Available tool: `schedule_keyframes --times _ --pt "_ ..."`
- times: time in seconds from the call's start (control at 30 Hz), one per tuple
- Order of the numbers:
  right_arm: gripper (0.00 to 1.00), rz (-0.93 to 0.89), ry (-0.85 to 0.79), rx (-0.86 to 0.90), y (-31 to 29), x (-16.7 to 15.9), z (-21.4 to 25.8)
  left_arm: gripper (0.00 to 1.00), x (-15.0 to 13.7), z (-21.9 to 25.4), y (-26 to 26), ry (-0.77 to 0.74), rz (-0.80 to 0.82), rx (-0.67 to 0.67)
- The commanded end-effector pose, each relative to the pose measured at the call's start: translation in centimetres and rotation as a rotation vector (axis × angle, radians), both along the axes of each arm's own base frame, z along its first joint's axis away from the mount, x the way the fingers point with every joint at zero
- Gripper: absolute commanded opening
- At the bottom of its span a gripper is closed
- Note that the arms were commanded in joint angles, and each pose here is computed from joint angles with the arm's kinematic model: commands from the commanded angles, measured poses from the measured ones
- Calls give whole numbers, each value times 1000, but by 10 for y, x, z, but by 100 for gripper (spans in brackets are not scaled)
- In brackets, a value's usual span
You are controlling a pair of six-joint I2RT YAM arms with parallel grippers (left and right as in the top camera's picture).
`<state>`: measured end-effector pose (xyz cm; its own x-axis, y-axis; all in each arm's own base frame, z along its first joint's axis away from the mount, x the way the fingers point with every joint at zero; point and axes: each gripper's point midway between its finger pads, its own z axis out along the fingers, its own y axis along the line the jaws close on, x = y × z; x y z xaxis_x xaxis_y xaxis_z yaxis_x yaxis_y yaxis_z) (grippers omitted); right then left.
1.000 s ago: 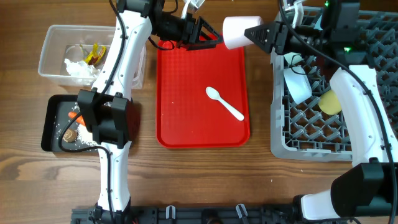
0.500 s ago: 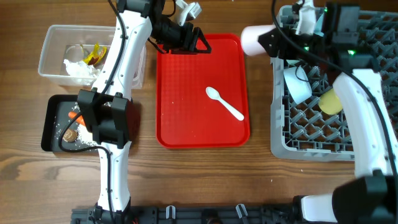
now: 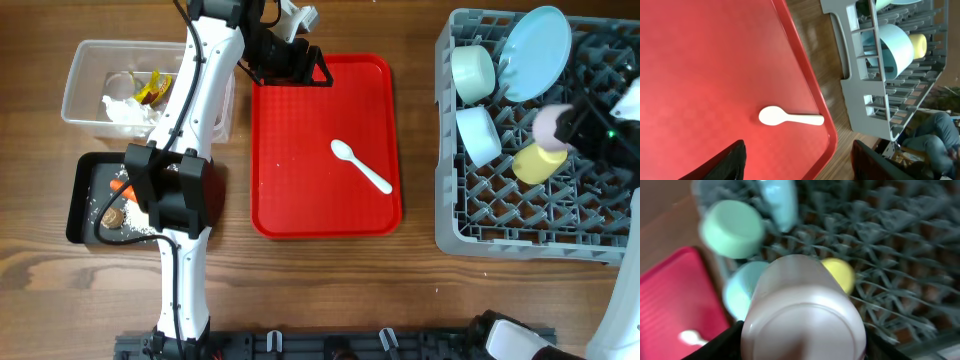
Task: Sort waste into correct bins and load items into the dishwasher rack
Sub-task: 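Lower the pink cup into the rack with the right gripper, release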
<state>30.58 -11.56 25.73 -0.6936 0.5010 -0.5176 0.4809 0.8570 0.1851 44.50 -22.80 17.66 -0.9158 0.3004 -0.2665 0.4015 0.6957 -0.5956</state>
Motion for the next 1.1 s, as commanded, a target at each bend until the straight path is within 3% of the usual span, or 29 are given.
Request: schedule_keyframes --times 0.0,0.47,0.7,1.07 --pt "58 -170 64 -97 -33 -20 -1 67 0 2 -2 -15 -8 4" --pt "61 -288 318 -26 -29 -68 -44 69 5 -6 6 -36 6 67" --pt "61 -266 373 40 -18 -70 -90 69 7 -12 6 -27 6 68" --pt "65 -229 437 81 -8 -64 -117 72 8 -13 6 -29 7 73"
